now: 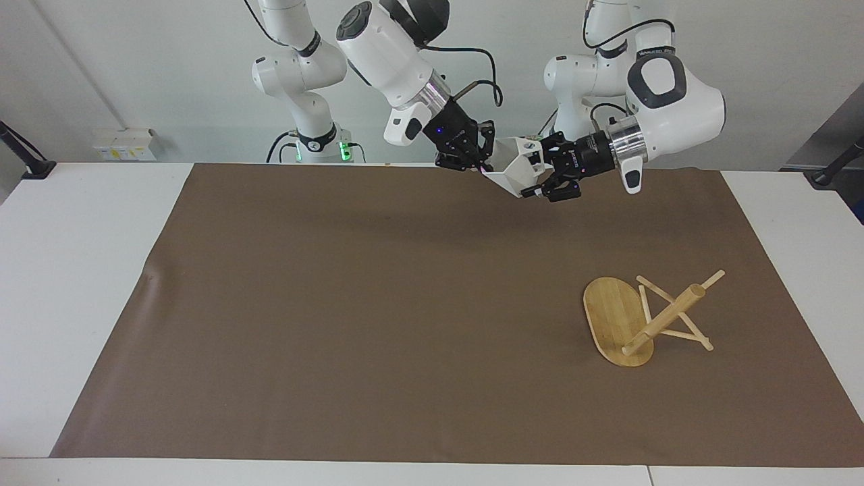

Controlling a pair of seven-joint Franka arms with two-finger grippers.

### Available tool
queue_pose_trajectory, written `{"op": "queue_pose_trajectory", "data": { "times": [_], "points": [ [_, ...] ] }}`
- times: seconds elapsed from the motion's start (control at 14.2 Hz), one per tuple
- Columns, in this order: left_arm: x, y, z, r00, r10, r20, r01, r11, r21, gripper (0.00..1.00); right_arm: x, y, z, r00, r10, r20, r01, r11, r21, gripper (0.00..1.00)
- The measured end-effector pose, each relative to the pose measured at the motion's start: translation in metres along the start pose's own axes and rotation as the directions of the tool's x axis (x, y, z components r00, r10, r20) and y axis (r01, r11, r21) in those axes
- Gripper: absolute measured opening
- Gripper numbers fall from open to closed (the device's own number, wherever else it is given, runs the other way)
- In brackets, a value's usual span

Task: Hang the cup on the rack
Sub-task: 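Grasp the cup with the left gripper from the right gripper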

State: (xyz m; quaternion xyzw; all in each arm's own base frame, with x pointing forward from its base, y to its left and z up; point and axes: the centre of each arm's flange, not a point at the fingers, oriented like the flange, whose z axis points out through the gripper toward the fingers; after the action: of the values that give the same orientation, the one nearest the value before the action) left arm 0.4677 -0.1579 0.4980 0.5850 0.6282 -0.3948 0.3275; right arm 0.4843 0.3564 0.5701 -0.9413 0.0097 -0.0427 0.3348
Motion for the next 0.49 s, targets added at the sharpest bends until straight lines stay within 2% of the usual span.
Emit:
{"op": "queue_pose_trajectory", "data": {
  "times": [0.21, 0.28, 0.35, 0.42, 0.49],
  "points": [
    [0.003, 0.001, -0.006, 1.000, -0.006, 0.005, 0.006, 1.000, -0.001, 0.68, 0.000, -0.001, 0.001, 1.000, 0.010, 0.001, -0.010, 1.000, 0.007, 0.09],
    [0.003, 0.001, -0.008, 1.000, -0.008, 0.006, 0.008, 1.000, -0.004, 0.68, 0.000, -0.001, 0.000, 1.000, 0.013, 0.001, -0.013, 1.000, 0.007, 0.14],
    [0.004, 0.002, -0.010, 1.000, -0.010, 0.008, 0.010, 1.000, -0.009, 0.68, 0.001, 0.000, 0.000, 1.000, 0.016, -0.001, -0.016, 1.000, 0.007, 0.23],
    [0.005, 0.003, -0.014, 1.000, -0.010, 0.008, 0.011, 1.000, -0.015, 0.68, 0.003, 0.001, -0.001, 1.000, 0.019, -0.003, -0.019, 1.000, 0.007, 0.38],
    [0.006, 0.003, -0.017, 1.000, -0.011, 0.002, 0.011, 1.000, -0.021, 0.68, 0.003, 0.002, -0.002, 1.000, 0.021, -0.004, -0.021, 1.000, 0.007, 0.48]
  ]
}}
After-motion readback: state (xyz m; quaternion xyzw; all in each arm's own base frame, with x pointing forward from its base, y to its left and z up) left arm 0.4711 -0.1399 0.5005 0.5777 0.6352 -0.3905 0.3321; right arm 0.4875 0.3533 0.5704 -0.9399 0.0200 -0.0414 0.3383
